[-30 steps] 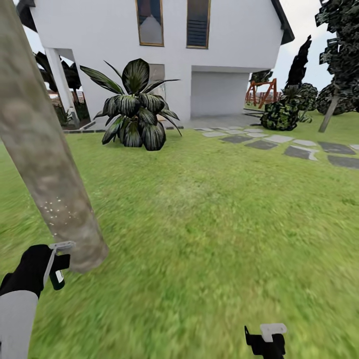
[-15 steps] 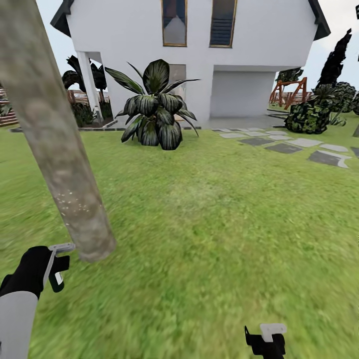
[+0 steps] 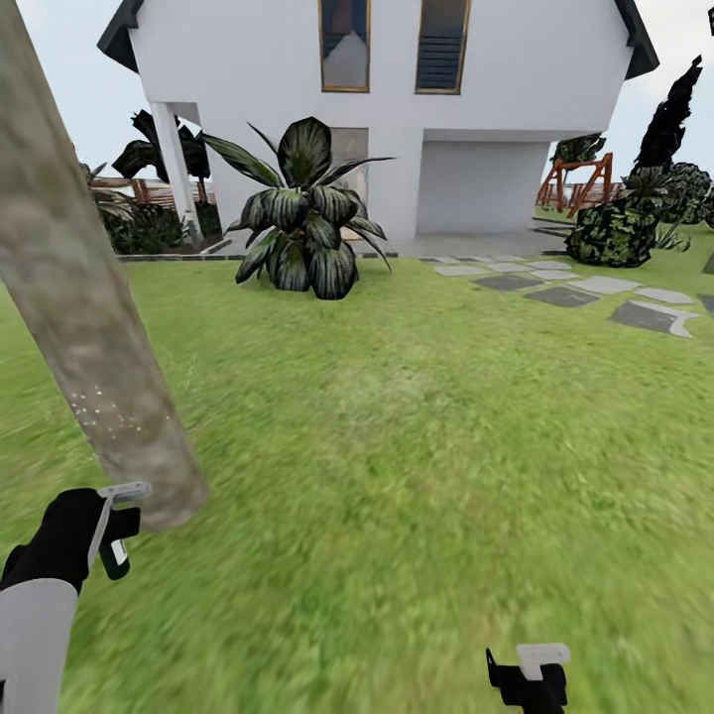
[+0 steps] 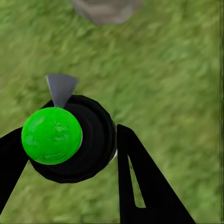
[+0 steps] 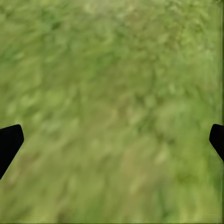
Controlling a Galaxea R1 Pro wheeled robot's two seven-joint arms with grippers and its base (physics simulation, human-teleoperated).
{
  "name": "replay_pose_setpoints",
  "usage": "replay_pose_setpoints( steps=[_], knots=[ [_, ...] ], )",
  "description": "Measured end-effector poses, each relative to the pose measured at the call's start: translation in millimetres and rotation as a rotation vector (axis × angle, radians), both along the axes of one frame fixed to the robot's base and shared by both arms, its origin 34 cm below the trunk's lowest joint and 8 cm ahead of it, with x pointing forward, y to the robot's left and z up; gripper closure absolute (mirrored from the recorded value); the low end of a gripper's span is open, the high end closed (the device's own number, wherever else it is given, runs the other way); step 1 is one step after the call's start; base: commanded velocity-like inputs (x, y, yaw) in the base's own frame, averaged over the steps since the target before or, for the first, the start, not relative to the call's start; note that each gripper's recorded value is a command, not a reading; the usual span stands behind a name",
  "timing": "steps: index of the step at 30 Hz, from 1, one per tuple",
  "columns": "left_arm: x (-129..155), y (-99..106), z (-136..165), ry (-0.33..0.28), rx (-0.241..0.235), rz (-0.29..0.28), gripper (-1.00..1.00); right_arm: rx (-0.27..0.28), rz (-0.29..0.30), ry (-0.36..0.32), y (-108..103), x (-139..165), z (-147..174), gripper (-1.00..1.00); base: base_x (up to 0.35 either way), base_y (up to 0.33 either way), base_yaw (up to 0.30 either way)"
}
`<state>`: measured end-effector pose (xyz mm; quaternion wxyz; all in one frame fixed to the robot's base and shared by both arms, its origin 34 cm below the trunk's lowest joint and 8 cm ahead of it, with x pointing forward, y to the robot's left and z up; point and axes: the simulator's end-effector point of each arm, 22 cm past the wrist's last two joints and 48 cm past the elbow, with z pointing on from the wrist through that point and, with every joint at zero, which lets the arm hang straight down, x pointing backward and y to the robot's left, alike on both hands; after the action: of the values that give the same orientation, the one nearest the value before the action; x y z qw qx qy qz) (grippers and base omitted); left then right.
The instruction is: In the garden, pick up the pesticide atomizer on the floor and spray pesticide onto both trees until each tree trunk is fully covered.
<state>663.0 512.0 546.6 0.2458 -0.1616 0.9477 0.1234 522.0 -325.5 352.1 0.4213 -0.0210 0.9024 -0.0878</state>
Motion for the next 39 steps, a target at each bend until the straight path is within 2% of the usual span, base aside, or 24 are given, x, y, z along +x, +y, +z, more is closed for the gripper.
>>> replay_pose_setpoints(
  steps=[10, 16, 18, 21, 24, 29, 34, 39],
  knots=[
    [-2.5, -0.6, -4.4, 0.01, -0.005, -0.002, 1.0, 0.001, 0.0, 0.001, 0.2, 0.0, -0.2, -1.0, 0.13, -0.242, 0.231],
    [-12.2, 0.8, -17.4, 0.035, -0.02, 0.01, 1.0, 0.002, 0.002, 0.0, 1.3, 0.1, -0.2, -1.0, 0.172, -0.233, 0.276],
    [-11.5, -2.7, -27.2, 0.027, -0.021, -0.003, 1.0, 0.002, 0.003, 0.0, 1.6, 0.1, -0.2, -1.0, 0.246, -0.185, 0.202],
    [-8.0, -9.5, -45.0, -0.008, -0.013, -0.035, 1.0, 0.002, 0.002, 0.0, 1.6, 0.0, -0.1, -1.0, 0.272, -0.167, 0.049],
    [-10.9, -15.6, -56.6, -0.005, -0.021, -0.047, 1.0, 0.001, 0.002, 0.0, 1.0, 0.0, -0.1, -1.0, 0.28, -0.157, 0.008],
    [-10.0, -8.9, -52.7, -0.01, -0.002, -0.048, 1.0, 0.001, 0.003, 0.0, 0.6, 0.0, 0.0, -1.0, 0.283, -0.151, 0.001],
    [-12.0, -8.9, -54.9, -0.004, -0.008, -0.047, 1.0, 0.001, 0.003, 0.0, 0.5, 0.0, 0.0, -1.0, 0.299, -0.113, 0.003],
    [-11.0, -13.8, -55.2, 0.001, -0.019, -0.051, 1.0, 0.003, 0.003, 0.002, 2.1, -0.2, -0.9, -1.0, 0.078, -0.031, 0.206]
  ],
)
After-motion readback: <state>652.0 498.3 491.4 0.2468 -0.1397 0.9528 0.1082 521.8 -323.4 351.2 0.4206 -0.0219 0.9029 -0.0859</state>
